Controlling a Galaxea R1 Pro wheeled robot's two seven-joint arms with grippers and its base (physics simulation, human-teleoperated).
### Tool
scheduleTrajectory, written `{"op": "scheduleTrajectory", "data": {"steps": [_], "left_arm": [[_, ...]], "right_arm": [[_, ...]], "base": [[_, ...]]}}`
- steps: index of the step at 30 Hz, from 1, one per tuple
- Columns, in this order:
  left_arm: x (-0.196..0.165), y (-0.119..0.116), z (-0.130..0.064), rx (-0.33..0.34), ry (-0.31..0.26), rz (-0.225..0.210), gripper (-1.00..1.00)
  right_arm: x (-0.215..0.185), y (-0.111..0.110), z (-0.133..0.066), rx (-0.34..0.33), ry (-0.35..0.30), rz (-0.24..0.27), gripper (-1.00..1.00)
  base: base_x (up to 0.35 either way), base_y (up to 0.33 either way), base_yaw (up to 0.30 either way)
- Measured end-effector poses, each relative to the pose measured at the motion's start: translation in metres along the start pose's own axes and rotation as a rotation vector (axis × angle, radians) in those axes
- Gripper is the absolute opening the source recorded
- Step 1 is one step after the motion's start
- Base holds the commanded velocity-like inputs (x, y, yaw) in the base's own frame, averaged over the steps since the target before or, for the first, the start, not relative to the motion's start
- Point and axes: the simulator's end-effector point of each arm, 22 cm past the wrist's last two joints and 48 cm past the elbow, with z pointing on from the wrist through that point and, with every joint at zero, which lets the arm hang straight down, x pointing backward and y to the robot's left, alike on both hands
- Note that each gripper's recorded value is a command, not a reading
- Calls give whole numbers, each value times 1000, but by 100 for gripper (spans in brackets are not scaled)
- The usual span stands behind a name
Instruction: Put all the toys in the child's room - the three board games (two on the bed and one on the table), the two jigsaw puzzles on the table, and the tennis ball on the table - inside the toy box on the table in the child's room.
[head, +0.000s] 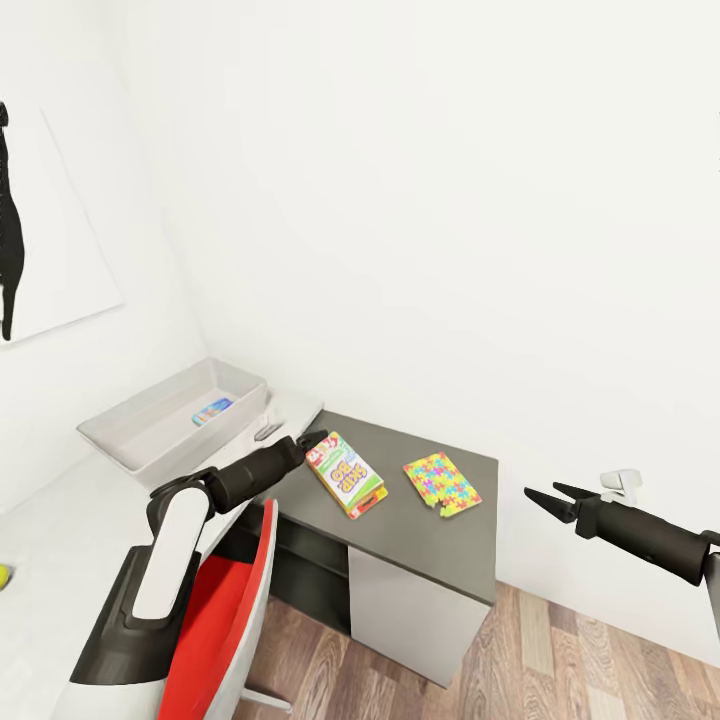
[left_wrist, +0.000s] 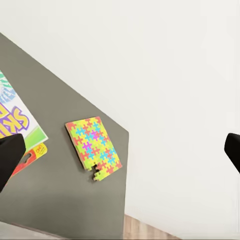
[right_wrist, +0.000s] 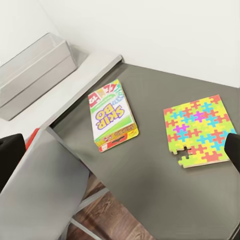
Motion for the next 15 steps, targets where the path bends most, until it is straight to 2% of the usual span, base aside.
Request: {"op": "scheduleTrajectory", "data": {"steps": [3, 6, 11, 15], "left_arm": [[20, -5, 2, 6, 33, -4, 100], [26, -6, 1, 7, 42, -6, 100], [62, 7, -6, -13, 85, -39, 100], [79, 20, -13, -33, 82, -70, 100]], "right_arm": [[-2, 1, -1, 0, -3, -3, 100], [-3, 2, -2, -1, -7, -5, 100], [-6, 4, -3, -1, -13, -10, 100], [-7, 3, -4, 10, -14, -14, 100]], "base": [[0, 0, 0], [0, 0, -11], [0, 0, -36], [0, 0, -26]]}}
